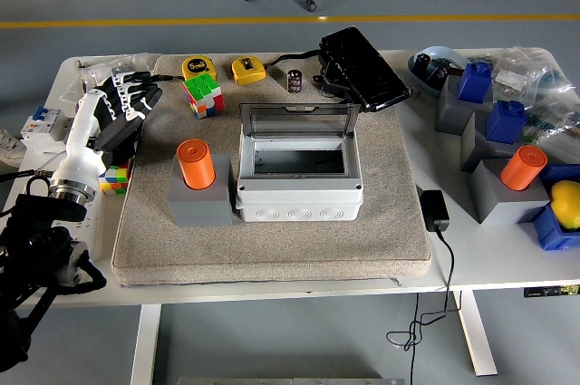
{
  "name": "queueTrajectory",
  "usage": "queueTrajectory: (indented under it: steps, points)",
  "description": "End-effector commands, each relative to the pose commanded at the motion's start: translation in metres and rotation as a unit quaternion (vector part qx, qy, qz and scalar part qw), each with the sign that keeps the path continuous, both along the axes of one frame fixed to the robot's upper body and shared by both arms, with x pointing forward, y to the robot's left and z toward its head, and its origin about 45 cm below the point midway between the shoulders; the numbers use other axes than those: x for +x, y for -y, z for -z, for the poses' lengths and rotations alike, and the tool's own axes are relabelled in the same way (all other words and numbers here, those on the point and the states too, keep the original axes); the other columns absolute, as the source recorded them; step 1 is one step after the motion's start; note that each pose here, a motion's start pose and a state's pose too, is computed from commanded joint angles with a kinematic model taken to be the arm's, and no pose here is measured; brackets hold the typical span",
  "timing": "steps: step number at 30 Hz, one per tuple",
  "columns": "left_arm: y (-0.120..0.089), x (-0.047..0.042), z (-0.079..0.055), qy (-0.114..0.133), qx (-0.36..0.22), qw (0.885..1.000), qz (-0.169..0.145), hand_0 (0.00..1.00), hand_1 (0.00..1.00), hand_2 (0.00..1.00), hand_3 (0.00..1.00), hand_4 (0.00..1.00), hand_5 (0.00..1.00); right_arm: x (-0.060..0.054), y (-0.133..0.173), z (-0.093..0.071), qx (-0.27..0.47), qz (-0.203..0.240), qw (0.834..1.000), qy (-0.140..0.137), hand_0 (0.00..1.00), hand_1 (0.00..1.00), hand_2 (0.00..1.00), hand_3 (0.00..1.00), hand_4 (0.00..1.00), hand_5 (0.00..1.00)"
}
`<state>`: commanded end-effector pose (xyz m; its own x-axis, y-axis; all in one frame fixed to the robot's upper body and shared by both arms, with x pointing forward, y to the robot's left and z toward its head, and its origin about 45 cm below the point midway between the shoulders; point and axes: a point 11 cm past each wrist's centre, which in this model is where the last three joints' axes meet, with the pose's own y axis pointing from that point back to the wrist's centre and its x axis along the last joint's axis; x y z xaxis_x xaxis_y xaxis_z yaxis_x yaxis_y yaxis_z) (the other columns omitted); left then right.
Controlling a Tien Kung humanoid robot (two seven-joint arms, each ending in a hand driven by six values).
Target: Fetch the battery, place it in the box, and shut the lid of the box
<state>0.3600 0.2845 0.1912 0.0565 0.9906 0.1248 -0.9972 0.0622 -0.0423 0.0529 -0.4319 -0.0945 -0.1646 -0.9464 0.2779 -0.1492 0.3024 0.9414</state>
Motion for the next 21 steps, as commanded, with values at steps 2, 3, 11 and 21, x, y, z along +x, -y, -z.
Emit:
queueTrajectory:
  steps: [2, 3, 11, 21]
  points:
    - [0.004, -0.0006, 0.002, -0.003, 0.002, 1.0, 0.006, 0.794, 0.718, 0.689, 0.722, 0.998, 0.54, -0.001, 0.0, 0.0, 0.0, 0.0, 1.0, -0.001, 0.623, 0.657, 0.667, 0.572, 0.924, 0.481]
    - [0.005, -0.0008, 0.003, -0.005, 0.003, 1.0, 0.009, 0.794, 0.718, 0.689, 0.722, 0.998, 0.54, -0.001, 0.0, 0.0, 0.0, 0.0, 1.0, -0.001, 0.623, 0.657, 0.667, 0.572, 0.924, 0.481]
    - [0.019, -0.0069, 0.017, -0.026, 0.02, 0.999, 0.037, 0.774, 0.72, 0.693, 0.727, 0.998, 0.532, -0.002, 0.001, 0.0, 0.0, 0.001, 1.0, -0.002, 0.623, 0.657, 0.667, 0.572, 0.924, 0.482]
    - [0.026, -0.0098, 0.031, -0.048, 0.009, 0.997, 0.053, 0.69, 0.708, 0.692, 0.726, 0.998, 0.51, 0.0, 0.0, 0.0, 0.001, 0.0, 1.0, 0.0, 0.624, 0.657, 0.666, 0.571, 0.924, 0.483]
